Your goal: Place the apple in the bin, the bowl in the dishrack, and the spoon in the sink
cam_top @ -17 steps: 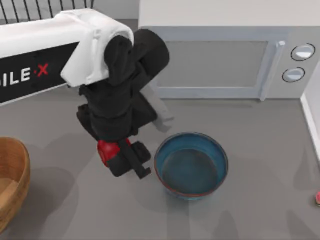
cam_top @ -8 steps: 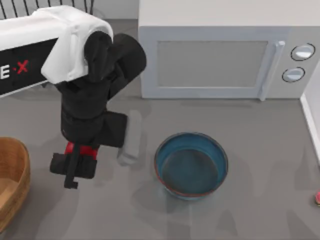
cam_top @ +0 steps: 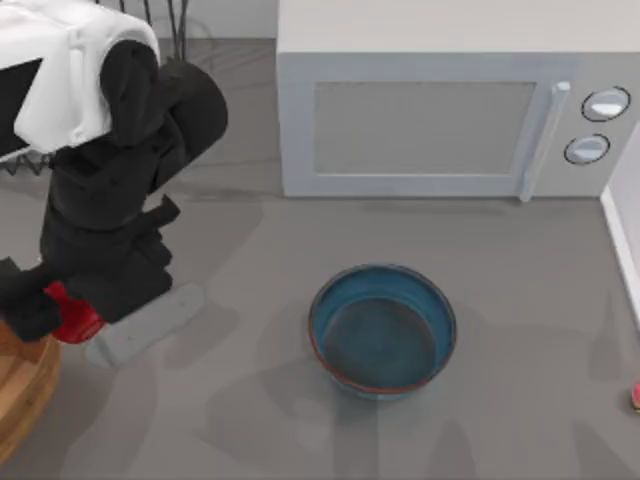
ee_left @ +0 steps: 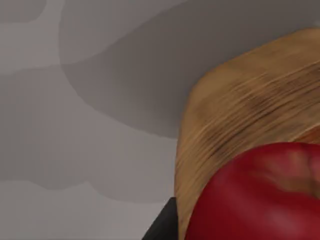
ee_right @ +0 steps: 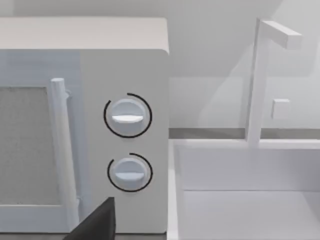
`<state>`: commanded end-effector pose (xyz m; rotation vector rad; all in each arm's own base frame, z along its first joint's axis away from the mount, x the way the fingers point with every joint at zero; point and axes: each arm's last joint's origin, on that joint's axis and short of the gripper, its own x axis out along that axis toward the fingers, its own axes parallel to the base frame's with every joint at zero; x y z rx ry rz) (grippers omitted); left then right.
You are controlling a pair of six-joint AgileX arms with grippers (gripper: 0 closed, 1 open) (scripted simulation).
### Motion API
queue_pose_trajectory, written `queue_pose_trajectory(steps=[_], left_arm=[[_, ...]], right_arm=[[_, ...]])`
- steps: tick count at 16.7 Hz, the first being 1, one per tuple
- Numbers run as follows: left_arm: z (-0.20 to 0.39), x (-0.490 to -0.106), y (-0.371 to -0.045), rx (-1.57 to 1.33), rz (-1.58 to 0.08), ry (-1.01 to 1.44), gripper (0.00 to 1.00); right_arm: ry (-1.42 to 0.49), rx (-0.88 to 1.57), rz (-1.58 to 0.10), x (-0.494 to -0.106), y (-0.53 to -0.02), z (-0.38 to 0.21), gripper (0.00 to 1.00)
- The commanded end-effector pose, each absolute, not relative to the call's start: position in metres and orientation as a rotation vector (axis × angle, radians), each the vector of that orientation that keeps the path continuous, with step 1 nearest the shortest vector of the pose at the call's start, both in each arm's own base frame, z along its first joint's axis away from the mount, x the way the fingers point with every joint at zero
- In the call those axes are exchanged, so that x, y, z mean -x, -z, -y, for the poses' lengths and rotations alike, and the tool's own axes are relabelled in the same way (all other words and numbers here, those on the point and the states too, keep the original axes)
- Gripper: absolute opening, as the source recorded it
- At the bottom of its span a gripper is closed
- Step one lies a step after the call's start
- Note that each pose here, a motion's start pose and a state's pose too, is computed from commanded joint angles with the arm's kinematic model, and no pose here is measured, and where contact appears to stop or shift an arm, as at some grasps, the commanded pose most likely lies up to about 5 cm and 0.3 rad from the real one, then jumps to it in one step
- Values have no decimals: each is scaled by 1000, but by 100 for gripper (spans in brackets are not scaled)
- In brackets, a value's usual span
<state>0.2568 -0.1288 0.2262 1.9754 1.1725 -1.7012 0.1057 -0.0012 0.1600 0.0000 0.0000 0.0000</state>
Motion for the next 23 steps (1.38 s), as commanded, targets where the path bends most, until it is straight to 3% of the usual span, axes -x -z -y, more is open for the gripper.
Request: queue_pose_trajectory(steps=[12, 23], left_arm=[[90, -245, -245, -2384, -755, 2460, 0], [87, -245, -239, -2414, -693, 2543, 0]], right_arm=[[0, 0, 0, -106, -160, 1, 100], [0, 0, 0, -106, -160, 1, 100]])
